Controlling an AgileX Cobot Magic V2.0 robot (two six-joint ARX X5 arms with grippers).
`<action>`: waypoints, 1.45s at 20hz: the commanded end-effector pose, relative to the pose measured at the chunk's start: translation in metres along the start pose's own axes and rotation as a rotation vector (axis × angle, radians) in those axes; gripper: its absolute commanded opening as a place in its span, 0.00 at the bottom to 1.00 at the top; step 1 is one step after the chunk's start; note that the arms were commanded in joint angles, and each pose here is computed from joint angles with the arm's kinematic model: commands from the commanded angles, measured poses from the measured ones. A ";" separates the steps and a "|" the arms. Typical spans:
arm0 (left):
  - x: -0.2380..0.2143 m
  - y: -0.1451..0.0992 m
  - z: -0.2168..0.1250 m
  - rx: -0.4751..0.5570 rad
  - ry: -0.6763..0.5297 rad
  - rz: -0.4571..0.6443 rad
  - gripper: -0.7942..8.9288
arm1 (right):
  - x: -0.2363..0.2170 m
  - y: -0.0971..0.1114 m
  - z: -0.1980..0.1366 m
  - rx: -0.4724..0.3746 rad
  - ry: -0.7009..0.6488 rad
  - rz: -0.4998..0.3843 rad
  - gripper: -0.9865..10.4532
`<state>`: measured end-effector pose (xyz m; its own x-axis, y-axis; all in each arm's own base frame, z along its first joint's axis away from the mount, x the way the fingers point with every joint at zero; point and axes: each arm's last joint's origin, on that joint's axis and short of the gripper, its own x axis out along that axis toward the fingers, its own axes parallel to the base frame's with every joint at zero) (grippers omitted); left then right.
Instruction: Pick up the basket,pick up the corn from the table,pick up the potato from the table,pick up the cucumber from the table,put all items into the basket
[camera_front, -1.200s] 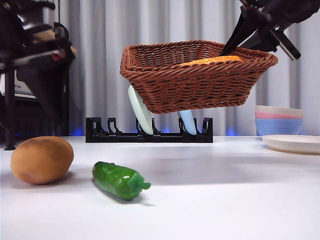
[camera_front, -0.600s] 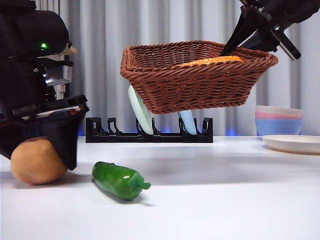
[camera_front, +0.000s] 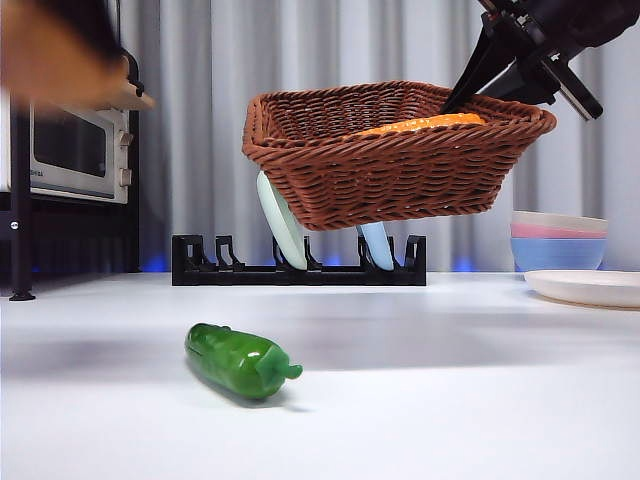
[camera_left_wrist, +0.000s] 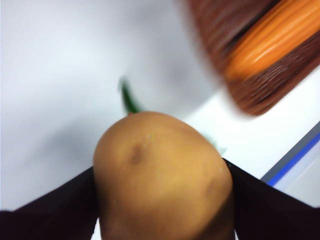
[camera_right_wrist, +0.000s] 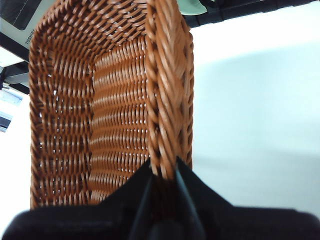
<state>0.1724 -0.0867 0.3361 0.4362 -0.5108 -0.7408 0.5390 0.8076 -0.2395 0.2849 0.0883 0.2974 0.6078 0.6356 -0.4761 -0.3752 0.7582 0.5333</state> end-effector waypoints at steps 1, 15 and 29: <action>-0.030 -0.013 0.017 0.037 -0.183 -0.024 0.07 | -0.002 0.004 0.004 -0.012 -0.022 0.024 0.08; 0.105 -0.066 0.071 0.136 -0.222 0.024 0.07 | 0.009 0.027 -0.006 -0.033 0.027 0.086 0.08; 0.117 -0.064 0.064 0.153 -0.138 0.111 0.58 | 0.009 0.026 -0.005 -0.032 0.025 0.084 0.08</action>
<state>0.2365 -0.2178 0.3050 0.5852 -0.4693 -0.6613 0.5767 0.8142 -0.0674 0.2755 0.1142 0.2974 0.5467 0.6886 -0.4764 -0.4395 0.7203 0.5367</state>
